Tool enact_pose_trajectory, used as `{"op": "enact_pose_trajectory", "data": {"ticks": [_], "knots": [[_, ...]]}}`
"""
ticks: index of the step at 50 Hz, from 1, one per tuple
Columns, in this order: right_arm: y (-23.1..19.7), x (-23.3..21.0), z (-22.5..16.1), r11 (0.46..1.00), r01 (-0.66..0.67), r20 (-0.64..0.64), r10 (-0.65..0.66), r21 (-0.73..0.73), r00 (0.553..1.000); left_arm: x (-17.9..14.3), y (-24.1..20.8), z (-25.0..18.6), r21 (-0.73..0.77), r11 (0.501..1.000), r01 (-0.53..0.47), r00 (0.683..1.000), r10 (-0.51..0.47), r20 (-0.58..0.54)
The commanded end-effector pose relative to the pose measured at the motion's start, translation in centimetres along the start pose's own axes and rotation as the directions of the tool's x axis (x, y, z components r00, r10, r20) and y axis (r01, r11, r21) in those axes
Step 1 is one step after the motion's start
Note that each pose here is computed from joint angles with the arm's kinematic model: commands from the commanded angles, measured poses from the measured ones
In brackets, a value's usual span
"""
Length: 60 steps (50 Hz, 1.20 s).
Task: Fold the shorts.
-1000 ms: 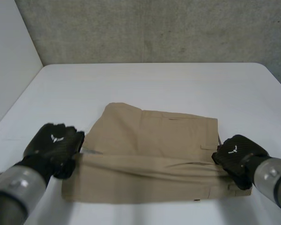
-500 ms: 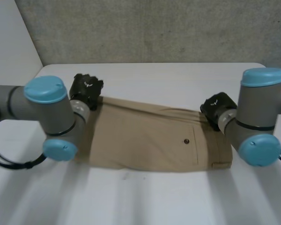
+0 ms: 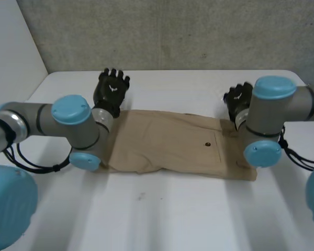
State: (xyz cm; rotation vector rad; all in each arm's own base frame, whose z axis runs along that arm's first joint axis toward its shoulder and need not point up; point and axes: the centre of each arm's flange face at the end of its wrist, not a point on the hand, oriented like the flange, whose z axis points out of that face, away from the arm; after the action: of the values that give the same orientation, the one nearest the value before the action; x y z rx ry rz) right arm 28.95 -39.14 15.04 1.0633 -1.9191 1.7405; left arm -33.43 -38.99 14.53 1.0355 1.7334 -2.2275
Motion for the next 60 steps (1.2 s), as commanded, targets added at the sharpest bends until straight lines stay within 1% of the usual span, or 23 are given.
{"op": "enact_pose_trajectory", "data": {"ticks": [1,3,7,9,10,11,13,15,16,18,19,20,22,25,31,35,39,47,50,54,55,58,60], "knots": [[-4.1,5.4,-3.8,0.983,-0.163,-0.066,0.169,0.087,0.983,-2.9,-4.3,-1.7,0.062,0.998,0.004,0.999,-0.007,0.048],[-4.2,5.5,-5.2,0.981,-0.178,-0.045,0.182,0.082,0.982,-3.6,-5.3,-2.9,0.055,0.998,0.009,0.999,-0.011,0.043],[-3.7,5.3,-6.7,0.982,-0.182,-0.009,0.183,0.058,0.983,-3.6,-5.8,-4.7,0.034,0.999,0.037,0.999,-0.037,0.019],[-3.0,4.9,-9.8,0.983,-0.185,0.061,0.184,0.014,0.981,-3.2,-5.9,-6.7,-0.006,0.995,0.096,0.995,-0.096,-0.022],[-2.8,4.9,-10.4,0.982,-0.19,0.073,0.189,0.003,0.979,-3.2,-5.9,-6.7,-0.006,0.995,0.097,0.995,-0.097,-0.022],[-2.5,4.8,-10.9,0.981,-0.196,0.085,0.196,-0.01,0.977,-2.9,-5.7,-7.5,-0.032,0.992,0.126,0.991,-0.127,-0.039],[-1.3,4.5,-12.1,0.97,-0.239,0.113,0.244,-0.053,0.963,-2.5,-4.9,-8.8,-0.1,0.977,0.189,0.978,-0.196,-0.069],[-0.4,4.4,-12.6,0.955,-0.285,0.126,0.294,-0.083,0.948,-2.2,-4.6,-9.3,-0.133,0.967,0.217,0.97,-0.229,-0.079],[0.4,4.2,-13.1,0.936,-0.334,0.145,0.348,-0.111,0.926,-2.0,-4.1,-9.6,-0.167,0.956,0.243,0.962,-0.259,-0.086],[1.2,3.8,-13.6,0.916,-0.376,0.168,0.397,-0.142,0.902,-1.9,-3.6,-9.8,-0.198,0.943,0.267,0.954,-0.288,-0.085],[1.2,3.8,-13.6,0.916,-0.376,0.169,0.397,-0.142,0.902,-1.9,-3.3,-9.8,-0.214,0.936,0.279,0.95,-0.302,-0.082],[1.7,3.5,-13.9,0.906,-0.392,0.18,0.417,-0.159,0.891,-1.9,-3.2,-9.9,-0.226,0.93,0.29,0.945,-0.315,-0.083],[3.1,2.5,-14.5,0.875,-0.437,0.209,0.476,-0.207,0.854,-1.6,-2.4,-10.1,-0.264,0.912,0.314,0.935,-0.346,-0.081],[4.3,2.2,-14.4,0.854,-0.474,0.194,0.513,-0.216,0.836,-1.0,-1.1,-10.0,-0.298,0.898,0.322,0.93,-0.36,-0.079],[5.3,1.7,-13.7,0.86,-0.473,0.173,0.503,-0.19,0.847,-0.2,0.5,-9.8,-0.329,0.893,0.307,0.933,-0.351,-0.082],[7.0,0.6,-12.4,0.853,-0.47,0.167,0.509,-0.227,0.844,0.0,1.2,-9.5,-0.335,0.891,0.308,0.933,-0.351,-0.078],[7.5,0.4,-12.0,0.852,-0.468,0.165,0.509,-0.235,0.845,0.1,1.9,-9.4,-0.35,0.885,0.306,0.933,-0.352,-0.074],[8.4,1.5,-11.5,0.854,-0.465,0.122,0.5,-0.234,0.857,0.4,2.5,-9.8,-0.38,0.875,0.3,0.933,-0.353,-0.075],[8.3,2.7,-11.4,0.862,-0.461,0.082,0.486,-0.213,0.87,0.3,2.2,-10.0,-0.379,0.876,0.3,0.933,-0.353,-0.076],[7.9,4.6,-11.9,0.892,-0.415,0.045,0.429,-0.181,0.902,-0.7,0.7,-10.3,-0.352,0.883,0.311,0.931,-0.357,-0.071],[8.0,5.3,-12.0,0.905,-0.386,0.031,0.397,-0.178,0.917,-0.9,0.2,-10.7,-0.349,0.883,0.313,0.931,-0.358,-0.071],[8.0,6.3,-12.1,0.929,-0.329,0.015,0.336,-0.17,0.942,-1.2,-0.3,-11.1,-0.344,0.885,0.313,0.931,-0.358,-0.073],[8.2,7.0,-12.1,0.947,-0.272,0.002,0.276,-0.17,0.961,-1.8,-1.7,-11.8,-0.321,0.891,0.32,0.929,-0.361,-0.076]]}}
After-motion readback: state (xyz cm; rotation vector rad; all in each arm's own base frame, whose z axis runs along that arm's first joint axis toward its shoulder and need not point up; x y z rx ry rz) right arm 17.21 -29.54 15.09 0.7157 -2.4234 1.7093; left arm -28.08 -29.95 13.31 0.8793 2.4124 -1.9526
